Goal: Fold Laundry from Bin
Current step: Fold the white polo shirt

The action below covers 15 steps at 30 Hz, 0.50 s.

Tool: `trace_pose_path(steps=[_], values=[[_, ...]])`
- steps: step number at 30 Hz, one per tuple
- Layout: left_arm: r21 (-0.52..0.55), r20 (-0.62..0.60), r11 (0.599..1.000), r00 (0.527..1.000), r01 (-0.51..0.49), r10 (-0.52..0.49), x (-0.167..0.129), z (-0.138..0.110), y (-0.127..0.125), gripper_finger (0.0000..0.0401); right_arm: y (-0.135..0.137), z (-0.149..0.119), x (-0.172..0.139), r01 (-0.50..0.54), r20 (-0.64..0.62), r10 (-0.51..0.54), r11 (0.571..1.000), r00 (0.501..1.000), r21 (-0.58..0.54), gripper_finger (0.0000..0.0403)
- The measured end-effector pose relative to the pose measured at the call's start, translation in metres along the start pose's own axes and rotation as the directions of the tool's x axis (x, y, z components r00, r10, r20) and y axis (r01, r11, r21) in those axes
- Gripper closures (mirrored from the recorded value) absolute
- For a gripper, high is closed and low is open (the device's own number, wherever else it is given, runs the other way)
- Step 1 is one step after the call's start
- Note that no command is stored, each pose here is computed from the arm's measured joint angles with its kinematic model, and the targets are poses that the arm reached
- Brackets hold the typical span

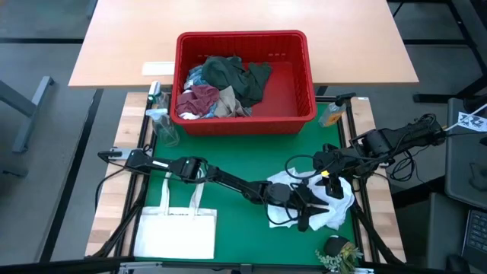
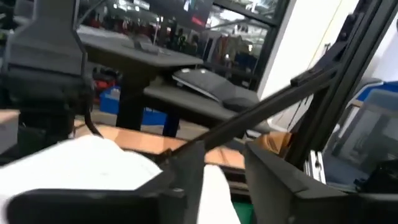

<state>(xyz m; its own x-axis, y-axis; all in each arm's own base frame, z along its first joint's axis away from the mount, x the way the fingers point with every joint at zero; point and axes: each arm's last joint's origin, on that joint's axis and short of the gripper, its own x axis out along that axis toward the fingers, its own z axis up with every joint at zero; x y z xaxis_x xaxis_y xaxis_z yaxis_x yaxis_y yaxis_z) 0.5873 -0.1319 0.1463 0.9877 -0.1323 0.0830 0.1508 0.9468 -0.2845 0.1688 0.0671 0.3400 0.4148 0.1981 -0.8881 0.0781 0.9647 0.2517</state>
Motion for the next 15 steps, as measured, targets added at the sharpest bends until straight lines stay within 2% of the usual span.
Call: trace_pose_path(steps=[3, 5, 8, 15], values=[[0.026, 0.027, 1.0, 1.0, 0.006, -0.007, 0.0, 0.003, -0.001, 0.0257, 0.0, 0.0, 0.0, 0.002, -0.003, -0.002, 1.0, 1.0, -0.005, 0.0212], [0.108, 0.047, 0.994, 0.999, 0.005, -0.011, 0.0, 0.006, -0.005, 0.0244, -0.001, -0.002, 0.0, 0.013, -0.024, -0.014, 1.0, 1.0, -0.015, 0.0212], [0.221, 0.088, 0.975, 0.996, -0.013, -0.006, 0.002, 0.017, -0.015, 0.0238, -0.003, -0.006, 0.0, 0.034, -0.062, -0.035, 0.999, 0.997, -0.015, 0.0212], [0.332, 0.159, 0.94, 0.987, -0.071, 0.018, 0.005, 0.042, -0.038, 0.0237, -0.005, -0.009, -0.001, 0.052, -0.094, -0.053, 0.999, 0.994, -0.015, 0.0212]])
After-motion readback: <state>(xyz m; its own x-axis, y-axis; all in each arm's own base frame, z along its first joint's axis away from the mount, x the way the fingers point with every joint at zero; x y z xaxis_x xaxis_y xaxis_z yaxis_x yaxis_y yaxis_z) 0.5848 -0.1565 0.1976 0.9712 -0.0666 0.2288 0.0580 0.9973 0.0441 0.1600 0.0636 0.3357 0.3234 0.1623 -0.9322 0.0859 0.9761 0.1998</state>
